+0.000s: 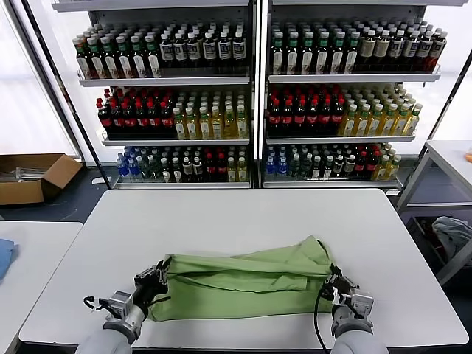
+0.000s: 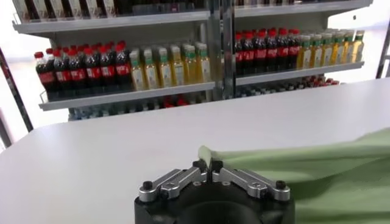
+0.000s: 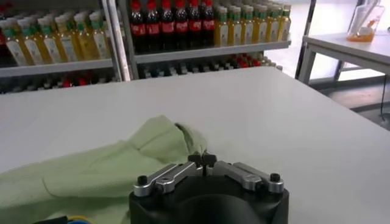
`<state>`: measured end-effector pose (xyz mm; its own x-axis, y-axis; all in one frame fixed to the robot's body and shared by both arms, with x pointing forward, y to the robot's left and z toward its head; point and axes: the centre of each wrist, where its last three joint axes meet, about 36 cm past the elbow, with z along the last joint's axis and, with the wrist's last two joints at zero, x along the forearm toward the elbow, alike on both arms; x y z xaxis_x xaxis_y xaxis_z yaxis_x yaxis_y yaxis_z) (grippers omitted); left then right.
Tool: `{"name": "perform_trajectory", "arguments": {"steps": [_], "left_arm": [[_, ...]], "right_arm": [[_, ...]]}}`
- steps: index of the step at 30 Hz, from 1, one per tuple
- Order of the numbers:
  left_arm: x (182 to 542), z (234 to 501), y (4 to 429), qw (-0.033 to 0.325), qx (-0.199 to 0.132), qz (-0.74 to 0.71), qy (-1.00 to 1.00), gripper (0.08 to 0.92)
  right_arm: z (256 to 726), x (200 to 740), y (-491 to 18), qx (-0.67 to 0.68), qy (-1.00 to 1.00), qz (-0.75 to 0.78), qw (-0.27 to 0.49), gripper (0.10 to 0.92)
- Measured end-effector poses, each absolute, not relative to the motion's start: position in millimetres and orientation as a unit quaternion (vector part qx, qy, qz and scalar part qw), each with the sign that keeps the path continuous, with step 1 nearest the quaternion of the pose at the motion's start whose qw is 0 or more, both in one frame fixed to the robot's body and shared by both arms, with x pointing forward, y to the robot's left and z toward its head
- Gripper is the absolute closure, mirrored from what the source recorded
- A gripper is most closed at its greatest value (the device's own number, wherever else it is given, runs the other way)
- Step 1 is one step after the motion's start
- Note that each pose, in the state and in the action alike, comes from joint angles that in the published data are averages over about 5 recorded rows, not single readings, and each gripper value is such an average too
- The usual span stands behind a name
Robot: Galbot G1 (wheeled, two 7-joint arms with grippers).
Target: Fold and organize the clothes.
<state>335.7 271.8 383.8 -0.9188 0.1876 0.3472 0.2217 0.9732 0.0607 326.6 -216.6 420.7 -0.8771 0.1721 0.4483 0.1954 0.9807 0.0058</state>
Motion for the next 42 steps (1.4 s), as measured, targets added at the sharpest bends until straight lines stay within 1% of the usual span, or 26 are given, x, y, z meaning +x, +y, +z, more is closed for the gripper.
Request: {"name": "perform_trajectory", "arguments": {"steps": [8, 10, 13, 17, 22, 29, 33, 37, 39, 42], "left_arm": [[322.1, 379.1, 265.6, 0.176, -0.104, -0.056, -0.977, 0.899], [319.4, 379.2, 264.7, 0.177, -0.102, -0.061, -0.977, 0.874], [315.2, 381.7, 264.4, 0.177, -0.099, -0.068, -0.977, 0.798], [310.0, 388.7, 264.7, 0.177, -0.094, -0.079, -0.976, 0.685], [304.2, 396.8, 264.0, 0.178, -0.083, -0.090, -0.976, 0.538], [302.0, 412.9, 261.2, 0.174, -0.055, -0.087, -0.979, 0.339], [302.4, 417.1, 258.3, 0.180, -0.039, -0.068, -0.981, 0.226], [304.0, 417.1, 255.1, 0.193, -0.026, -0.039, -0.980, 0.181], [304.6, 415.1, 253.9, 0.201, -0.022, -0.024, -0.979, 0.178], [305.4, 411.1, 252.6, 0.215, -0.016, -0.004, -0.977, 0.177]], "right_arm": [[414.5, 318.3, -215.8, -0.087, -0.967, -0.011, 0.240, 0.916], [412.7, 316.5, -215.3, -0.085, -0.966, -0.008, 0.245, 0.916], [411.2, 314.5, -214.8, -0.085, -0.965, -0.003, 0.250, 0.895], [411.0, 313.8, -215.4, -0.086, -0.963, 0.004, 0.254, 0.798], [414.7, 314.0, -218.6, -0.092, -0.963, 0.009, 0.252, 0.651], [431.6, 312.2, -223.4, -0.095, -0.968, -0.001, 0.231, 0.452], [446.7, 310.8, -222.4, -0.087, -0.973, -0.011, 0.212, 0.331], [457.4, 309.8, -220.2, -0.080, -0.977, -0.018, 0.198, 0.233], [460.8, 309.0, -219.8, -0.076, -0.978, -0.021, 0.194, 0.209], [464.1, 307.6, -219.6, -0.073, -0.979, -0.024, 0.191, 0.201]]}}
